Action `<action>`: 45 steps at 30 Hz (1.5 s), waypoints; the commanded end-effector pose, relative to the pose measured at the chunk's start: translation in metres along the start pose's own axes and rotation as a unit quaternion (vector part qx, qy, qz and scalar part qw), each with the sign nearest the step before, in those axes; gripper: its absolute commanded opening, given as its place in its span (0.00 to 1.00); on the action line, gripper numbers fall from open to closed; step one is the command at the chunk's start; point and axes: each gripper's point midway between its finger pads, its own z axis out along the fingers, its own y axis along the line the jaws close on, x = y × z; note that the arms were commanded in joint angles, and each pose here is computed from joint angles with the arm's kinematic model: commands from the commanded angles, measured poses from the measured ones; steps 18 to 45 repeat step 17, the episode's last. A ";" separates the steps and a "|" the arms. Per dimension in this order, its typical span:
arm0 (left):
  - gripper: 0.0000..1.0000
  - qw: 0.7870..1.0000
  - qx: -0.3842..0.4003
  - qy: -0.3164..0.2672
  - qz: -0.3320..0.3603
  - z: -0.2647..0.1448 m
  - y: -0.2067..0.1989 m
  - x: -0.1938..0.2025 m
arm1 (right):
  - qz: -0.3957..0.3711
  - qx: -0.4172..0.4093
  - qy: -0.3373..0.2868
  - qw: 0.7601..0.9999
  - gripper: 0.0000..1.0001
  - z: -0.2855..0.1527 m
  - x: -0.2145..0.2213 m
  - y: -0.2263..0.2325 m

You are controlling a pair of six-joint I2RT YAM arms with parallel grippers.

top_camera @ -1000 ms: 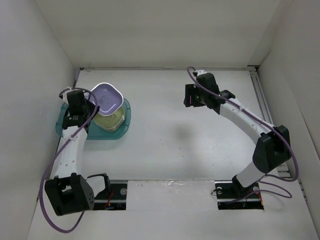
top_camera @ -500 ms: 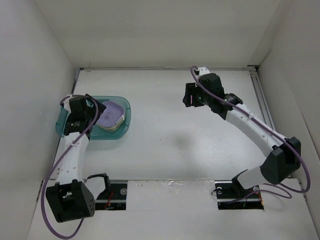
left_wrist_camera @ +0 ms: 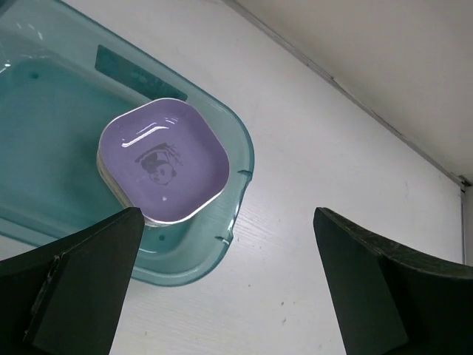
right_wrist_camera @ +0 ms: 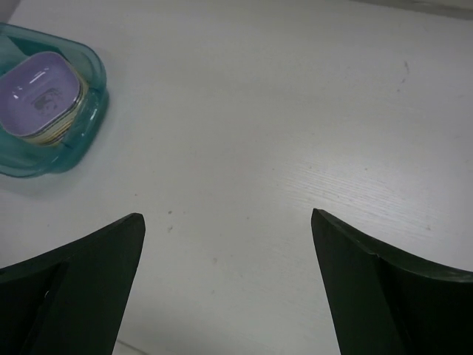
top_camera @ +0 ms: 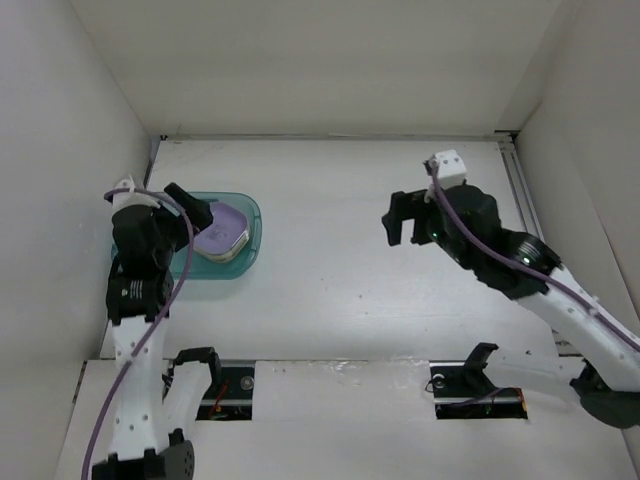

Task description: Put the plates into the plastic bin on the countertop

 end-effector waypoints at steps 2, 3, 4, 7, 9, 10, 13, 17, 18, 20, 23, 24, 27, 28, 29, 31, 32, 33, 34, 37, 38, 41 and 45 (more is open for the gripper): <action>1.00 0.998 0.040 -0.021 0.049 -0.047 -0.002 0.006 | 0.024 0.050 -0.035 0.998 1.00 -0.074 -0.006 -0.044; 1.00 0.997 0.050 -0.039 0.050 -0.059 0.001 0.011 | 0.025 0.049 -0.037 0.998 1.00 -0.083 -0.003 -0.050; 1.00 0.994 0.073 -0.062 0.043 -0.067 -0.006 0.006 | 0.034 0.044 -0.051 0.997 1.00 -0.102 -0.003 -0.060; 1.00 0.987 0.106 -0.113 0.050 -0.091 -0.014 -0.005 | 0.052 0.036 -0.089 0.994 1.00 -0.135 -0.001 -0.080; 1.00 0.987 0.102 -0.115 0.049 -0.091 -0.013 -0.006 | 0.060 0.028 -0.111 0.992 1.00 -0.152 -0.002 -0.089; 1.00 0.988 0.100 -0.111 0.049 -0.091 -0.012 -0.004 | 0.063 0.026 -0.116 0.991 1.00 -0.159 0.000 -0.094; 1.00 0.987 0.103 -0.109 0.050 -0.091 -0.013 -0.003 | 0.077 0.007 -0.138 0.987 1.00 -0.179 0.006 -0.103; 1.00 0.988 0.106 -0.102 0.051 -0.089 -0.014 -0.001 | 0.071 0.011 -0.128 0.989 1.00 -0.182 0.017 -0.108; 1.00 0.988 0.106 -0.102 0.051 -0.089 -0.014 -0.001 | 0.071 0.011 -0.128 0.989 1.00 -0.182 0.017 -0.108; 1.00 0.988 0.106 -0.102 0.051 -0.089 -0.014 -0.001 | 0.071 0.011 -0.128 0.989 1.00 -0.182 0.017 -0.108; 1.00 0.988 0.106 -0.102 0.051 -0.089 -0.014 -0.001 | 0.071 0.011 -0.128 0.989 1.00 -0.182 0.017 -0.108; 1.00 0.988 0.106 -0.102 0.051 -0.089 -0.014 -0.001 | 0.071 0.011 -0.128 0.989 1.00 -0.182 0.017 -0.108; 1.00 0.988 0.106 -0.102 0.051 -0.089 -0.014 -0.001 | 0.071 0.011 -0.128 0.989 1.00 -0.182 0.017 -0.108; 1.00 0.988 0.106 -0.102 0.051 -0.089 -0.014 -0.001 | 0.071 0.011 -0.128 0.989 1.00 -0.182 0.017 -0.108; 1.00 0.988 0.106 -0.102 0.051 -0.089 -0.014 -0.001 | 0.071 0.011 -0.128 0.989 1.00 -0.182 0.017 -0.108; 1.00 0.988 0.106 -0.102 0.051 -0.089 -0.014 -0.001 | 0.071 0.011 -0.128 0.989 1.00 -0.182 0.017 -0.108; 1.00 0.988 0.106 -0.102 0.051 -0.089 -0.014 -0.001 | 0.071 0.011 -0.128 0.989 1.00 -0.182 0.017 -0.108; 1.00 0.988 0.106 -0.102 0.051 -0.089 -0.014 -0.001 | 0.071 0.011 -0.128 0.989 1.00 -0.182 0.017 -0.108; 1.00 0.988 0.106 -0.102 0.051 -0.089 -0.014 -0.001 | 0.071 0.011 -0.128 0.989 1.00 -0.182 0.017 -0.108; 1.00 0.988 0.106 -0.102 0.051 -0.089 -0.014 -0.001 | 0.071 0.011 -0.128 0.989 1.00 -0.182 0.017 -0.108; 1.00 0.988 0.106 -0.102 0.051 -0.089 -0.014 -0.001 | 0.071 0.011 -0.128 0.989 1.00 -0.182 0.017 -0.108; 1.00 0.988 0.106 -0.102 0.051 -0.089 -0.014 -0.001 | 0.071 0.011 -0.128 0.989 1.00 -0.182 0.017 -0.108; 1.00 0.988 0.106 -0.102 0.051 -0.089 -0.014 -0.001 | 0.071 0.011 -0.128 0.989 1.00 -0.182 0.017 -0.108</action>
